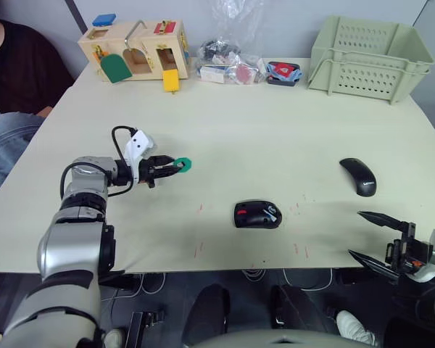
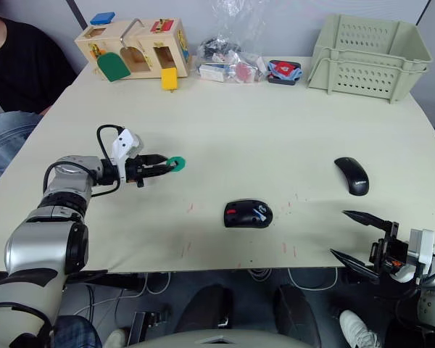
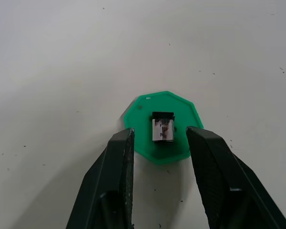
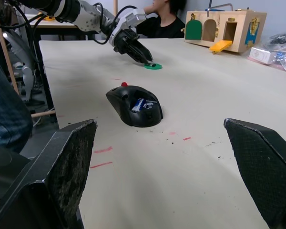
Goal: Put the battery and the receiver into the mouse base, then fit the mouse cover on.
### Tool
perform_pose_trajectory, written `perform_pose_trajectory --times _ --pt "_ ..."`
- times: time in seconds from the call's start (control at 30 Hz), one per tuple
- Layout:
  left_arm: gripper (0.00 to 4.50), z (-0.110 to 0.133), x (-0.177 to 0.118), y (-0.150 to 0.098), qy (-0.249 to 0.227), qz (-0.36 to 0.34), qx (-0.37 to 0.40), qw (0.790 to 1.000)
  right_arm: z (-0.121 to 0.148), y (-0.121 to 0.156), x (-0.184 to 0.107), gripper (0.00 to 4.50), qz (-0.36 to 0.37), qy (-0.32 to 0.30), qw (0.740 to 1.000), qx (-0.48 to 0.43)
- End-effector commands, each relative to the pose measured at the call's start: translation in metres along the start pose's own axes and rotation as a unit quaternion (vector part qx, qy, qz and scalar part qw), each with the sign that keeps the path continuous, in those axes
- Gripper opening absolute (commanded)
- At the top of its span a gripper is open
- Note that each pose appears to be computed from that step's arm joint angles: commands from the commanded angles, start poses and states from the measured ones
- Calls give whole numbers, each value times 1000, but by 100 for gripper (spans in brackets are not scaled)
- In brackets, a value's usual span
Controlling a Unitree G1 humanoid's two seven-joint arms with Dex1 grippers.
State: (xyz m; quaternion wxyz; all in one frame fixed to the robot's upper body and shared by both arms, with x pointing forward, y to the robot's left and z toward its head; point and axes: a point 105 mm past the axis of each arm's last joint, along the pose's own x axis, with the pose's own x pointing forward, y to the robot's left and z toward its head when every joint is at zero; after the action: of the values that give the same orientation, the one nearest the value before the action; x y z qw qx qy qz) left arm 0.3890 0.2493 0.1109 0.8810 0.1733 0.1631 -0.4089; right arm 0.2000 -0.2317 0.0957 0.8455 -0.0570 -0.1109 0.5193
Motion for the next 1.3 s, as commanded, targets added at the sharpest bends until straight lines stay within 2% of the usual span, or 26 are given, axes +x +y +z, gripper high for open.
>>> perform_pose_trajectory --times 0.03,0.67,0.77,0.8,0.83,1.3 --pt "187 12 -1 6 -7 11 13 1000 6 1 3 450 4 -7 1000 -19" --pt "187 9 5 3 -4 7 6 1000 4 4 3 450 7 -3 1000 -20" --pt "110 8 5 3 -3 8 5 1000 4 4 3 450 8 -3 1000 -20" --pt "46 7 5 3 -2 9 4 1000 4 5 3 450 8 -2 1000 -19" --pt "15 6 4 3 0 10 4 1000 4 5 3 450 8 -2 1000 -19" --pt "6 8 -1 8 -5 25 1 1000 4 4 5 450 12 -4 1000 -22"
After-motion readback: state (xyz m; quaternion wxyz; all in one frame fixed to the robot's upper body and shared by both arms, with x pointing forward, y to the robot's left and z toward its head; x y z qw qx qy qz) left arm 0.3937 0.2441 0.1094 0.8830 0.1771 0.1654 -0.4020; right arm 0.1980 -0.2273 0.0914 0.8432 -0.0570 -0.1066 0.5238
